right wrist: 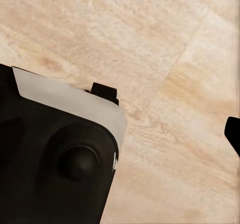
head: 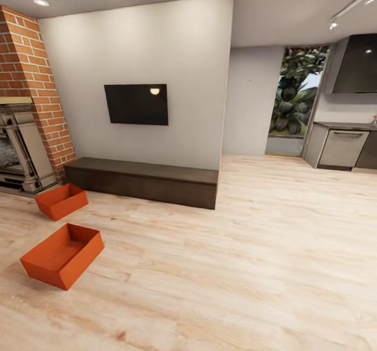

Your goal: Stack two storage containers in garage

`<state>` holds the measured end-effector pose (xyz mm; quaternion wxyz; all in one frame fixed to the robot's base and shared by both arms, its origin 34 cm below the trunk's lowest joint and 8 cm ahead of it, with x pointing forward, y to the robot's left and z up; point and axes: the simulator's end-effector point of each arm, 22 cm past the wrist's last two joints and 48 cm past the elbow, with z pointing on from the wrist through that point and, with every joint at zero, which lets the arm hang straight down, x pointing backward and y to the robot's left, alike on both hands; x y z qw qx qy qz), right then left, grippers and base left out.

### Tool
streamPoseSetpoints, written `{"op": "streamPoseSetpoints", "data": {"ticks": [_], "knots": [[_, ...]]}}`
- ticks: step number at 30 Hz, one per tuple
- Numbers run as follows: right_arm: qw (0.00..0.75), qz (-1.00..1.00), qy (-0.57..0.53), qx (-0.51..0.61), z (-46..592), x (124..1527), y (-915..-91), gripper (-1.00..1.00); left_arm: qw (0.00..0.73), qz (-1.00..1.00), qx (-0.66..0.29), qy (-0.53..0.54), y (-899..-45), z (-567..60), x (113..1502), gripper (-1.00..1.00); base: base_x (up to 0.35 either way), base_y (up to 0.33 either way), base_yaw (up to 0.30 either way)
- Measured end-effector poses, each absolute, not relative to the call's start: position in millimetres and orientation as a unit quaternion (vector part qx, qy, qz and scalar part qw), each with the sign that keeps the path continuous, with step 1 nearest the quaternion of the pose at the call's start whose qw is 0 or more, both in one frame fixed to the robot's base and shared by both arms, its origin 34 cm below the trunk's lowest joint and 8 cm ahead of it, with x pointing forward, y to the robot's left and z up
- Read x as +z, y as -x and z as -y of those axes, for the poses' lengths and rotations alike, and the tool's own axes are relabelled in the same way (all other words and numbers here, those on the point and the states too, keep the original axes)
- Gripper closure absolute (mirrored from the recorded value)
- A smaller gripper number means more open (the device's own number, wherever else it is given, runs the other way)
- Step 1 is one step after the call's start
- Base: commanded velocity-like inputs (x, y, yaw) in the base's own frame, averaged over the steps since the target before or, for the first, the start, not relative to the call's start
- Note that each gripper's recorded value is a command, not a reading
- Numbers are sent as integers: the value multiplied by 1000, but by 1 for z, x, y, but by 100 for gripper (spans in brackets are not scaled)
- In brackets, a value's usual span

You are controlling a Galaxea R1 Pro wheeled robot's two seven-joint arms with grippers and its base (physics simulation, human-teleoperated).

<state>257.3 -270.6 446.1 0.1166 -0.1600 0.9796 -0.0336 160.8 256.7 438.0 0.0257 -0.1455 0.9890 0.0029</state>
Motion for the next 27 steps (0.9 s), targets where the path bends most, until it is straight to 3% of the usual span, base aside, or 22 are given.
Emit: {"op": "streamPoseSetpoints", "data": {"ticks": [27], "knots": [[119,-980,157,-36,276,447,-259,-100,26,-989,3,146,-161,-257,438,-100,326,-5,256]]}}
